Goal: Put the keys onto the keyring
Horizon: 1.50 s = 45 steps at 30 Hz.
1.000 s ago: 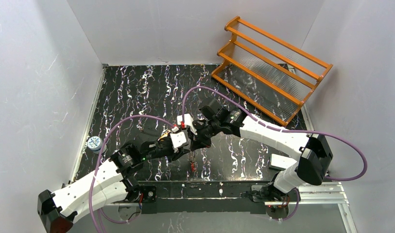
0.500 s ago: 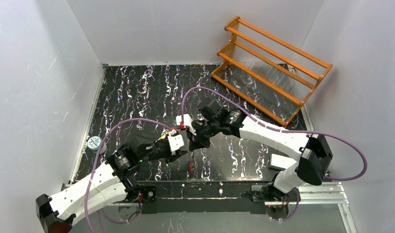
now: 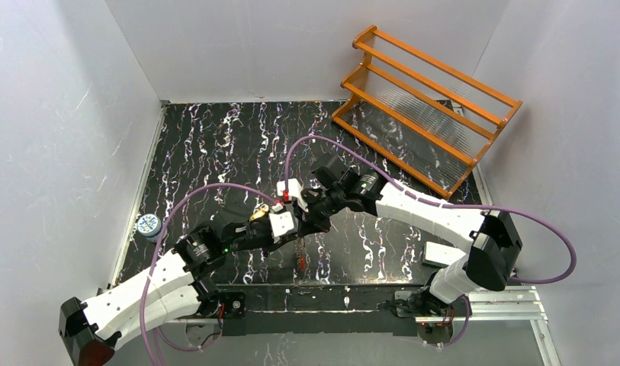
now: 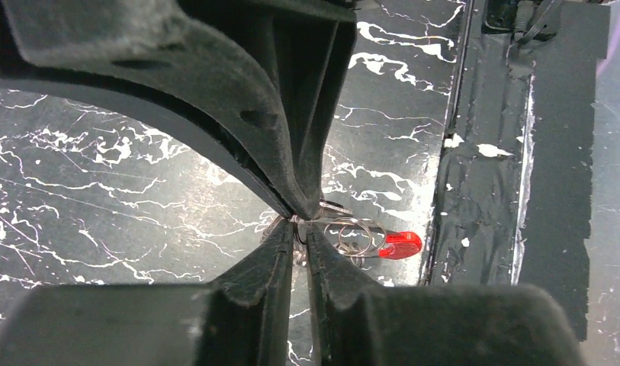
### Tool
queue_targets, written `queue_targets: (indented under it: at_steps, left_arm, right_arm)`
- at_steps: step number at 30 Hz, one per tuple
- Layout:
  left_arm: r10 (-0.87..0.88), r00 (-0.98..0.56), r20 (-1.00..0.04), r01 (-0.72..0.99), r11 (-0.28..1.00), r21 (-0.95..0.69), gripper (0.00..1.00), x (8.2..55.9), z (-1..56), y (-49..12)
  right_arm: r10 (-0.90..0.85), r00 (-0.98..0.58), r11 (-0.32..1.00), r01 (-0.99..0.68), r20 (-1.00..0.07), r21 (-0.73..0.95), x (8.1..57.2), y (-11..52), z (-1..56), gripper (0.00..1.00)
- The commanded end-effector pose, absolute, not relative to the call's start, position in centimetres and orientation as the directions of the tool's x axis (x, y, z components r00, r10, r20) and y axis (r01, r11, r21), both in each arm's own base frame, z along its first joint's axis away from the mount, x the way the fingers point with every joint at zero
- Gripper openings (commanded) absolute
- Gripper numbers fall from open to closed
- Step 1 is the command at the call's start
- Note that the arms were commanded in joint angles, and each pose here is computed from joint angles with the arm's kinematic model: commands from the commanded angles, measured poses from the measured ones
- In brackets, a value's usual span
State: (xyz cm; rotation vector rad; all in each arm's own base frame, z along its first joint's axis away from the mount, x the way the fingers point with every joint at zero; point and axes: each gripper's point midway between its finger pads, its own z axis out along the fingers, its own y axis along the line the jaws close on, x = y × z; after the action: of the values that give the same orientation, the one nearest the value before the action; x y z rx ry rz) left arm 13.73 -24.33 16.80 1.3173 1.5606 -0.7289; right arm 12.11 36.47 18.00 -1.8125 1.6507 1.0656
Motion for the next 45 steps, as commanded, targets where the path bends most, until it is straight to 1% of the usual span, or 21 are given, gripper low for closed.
queue_targets:
  at_steps: [1, 3, 7, 8, 11, 14, 16, 18, 20, 23, 27, 30, 34, 36, 38, 42, 45]
  left_arm:
    - [0.398, 0.008, -0.917, 0.971, 0.217, 0.102, 0.07, 13.2, 16.5, -24.8]
    - [0.399, 0.006, -0.917, 0.971, 0.217, 0.101, 0.01, 13.2, 16.4, -24.9]
    - [0.397, 0.0, -0.918, 0.968, 0.231, 0.1, 0.0, 13.3, 16.4, -24.7]
    - [0.397, -0.003, -0.918, 0.966, 0.239, 0.1, 0.0, 13.4, 16.4, -24.6]
    - [0.387, -0.007, -0.922, 0.959, 0.263, 0.103, 0.0, 13.6, 16.5, -24.3]
    - [0.359, -0.011, -0.933, 0.944, 0.311, 0.108, 0.0, 14.0, 17.1, -23.9]
    - [0.323, -0.006, -0.946, 0.933, 0.341, 0.11, 0.0, 14.2, 17.6, -23.8]
    - [0.26, 0.008, -0.966, 0.925, 0.366, 0.106, 0.0, 14.4, 18.6, -23.9]
    - [0.169, 0.032, -0.985, 0.918, 0.385, 0.096, 0.0, 14.5, 20.0, -24.2]
    - [0.056, 0.077, -0.995, 0.91, 0.403, 0.093, 0.0, 14.6, 21.7, -24.4]
    - [-0.068, 0.123, -0.99, 0.913, 0.399, 0.086, 0.0, 14.1, 23.3, -24.5]
    - [-0.096, 0.143, -0.985, 0.918, 0.384, 0.096, 0.0, 13.7, 23.8, -24.5]
    - [-0.099, 0.15, -0.984, 0.926, 0.361, 0.105, 0.0, 13.4, 24.1, -24.8]
    - [-0.097, 0.152, -0.984, 0.927, 0.359, 0.107, 0.0, 13.4, 24.2, -24.8]
    - [-0.096, 0.155, -0.983, 0.928, 0.357, 0.111, 0.0, 13.4, 24.2, -24.9]
    - [-0.09, 0.159, -0.983, 0.926, 0.36, 0.117, 0.0, 13.5, 24.2, -24.8]
    - [-0.044, 0.153, -0.987, 0.918, 0.376, 0.125, 0.0, 13.9, 23.5, -24.6]
  right_arm:
    - [-0.567, 0.003, -0.189, -0.974, -0.824, 0.127, 12.1, 37.2, 19.6, 0.01]
    - [-0.567, 0.003, -0.188, -0.974, -0.824, 0.126, 12.1, 37.1, 19.6, 0.01]
    - [-0.556, 0.007, -0.188, -0.975, -0.831, 0.117, 12.2, 37.3, 19.7, 0.01]
    - [-0.551, 0.006, -0.187, -0.975, -0.834, 0.116, 12.2, 37.3, 19.7, 0.03]
    - [-0.529, 0.011, -0.178, -0.979, -0.848, 0.098, 12.4, 37.3, 20.2, 0.2]
    - [-0.49, 0.013, -0.16, -0.984, -0.872, 0.075, 12.8, 37.1, 20.9, 0.39]
    - [-0.444, 0.01, -0.154, -0.986, -0.896, 0.066, 13.1, 36.8, 21.7, 0.48]
    - [-0.399, 0.005, -0.154, -0.986, -0.917, 0.062, 13.2, 36.4, 22.2, 0.53]
    - [-0.347, 0.011, -0.162, -0.986, -0.938, 0.049, 12.9, 36.1, 23.1, 0.54]
    - [-0.296, 0.009, -0.182, -0.982, -0.955, 0.047, 12.5, 36.0, 23.8, 0.52]
    - [-0.284, -0.003, -0.192, -0.98, -0.959, 0.06, 12.5, 36.0, 23.9, 0.46]
    - [-0.278, -0.004, -0.2, -0.978, -0.961, 0.062, 12.4, 36.0, 24.0, 0.44]
    - [-0.281, -0.009, -0.212, -0.975, -0.96, 0.071, 12.3, 36.2, 23.8, 0.37]
    - [-0.292, -0.014, -0.205, -0.976, -0.956, 0.077, 12.4, 36.2, 23.4, 0.31]
    - [-0.304, -0.019, -0.192, -0.978, -0.952, 0.081, 12.6, 36.2, 23.1, 0.22]
    - [-0.323, -0.019, -0.173, -0.982, -0.946, 0.079, 12.9, 36.0, 22.7, 0.01]
    - [-0.34, -0.01, -0.168, -0.983, -0.94, 0.071, 13.2, 35.9, 22.7, 0.01]
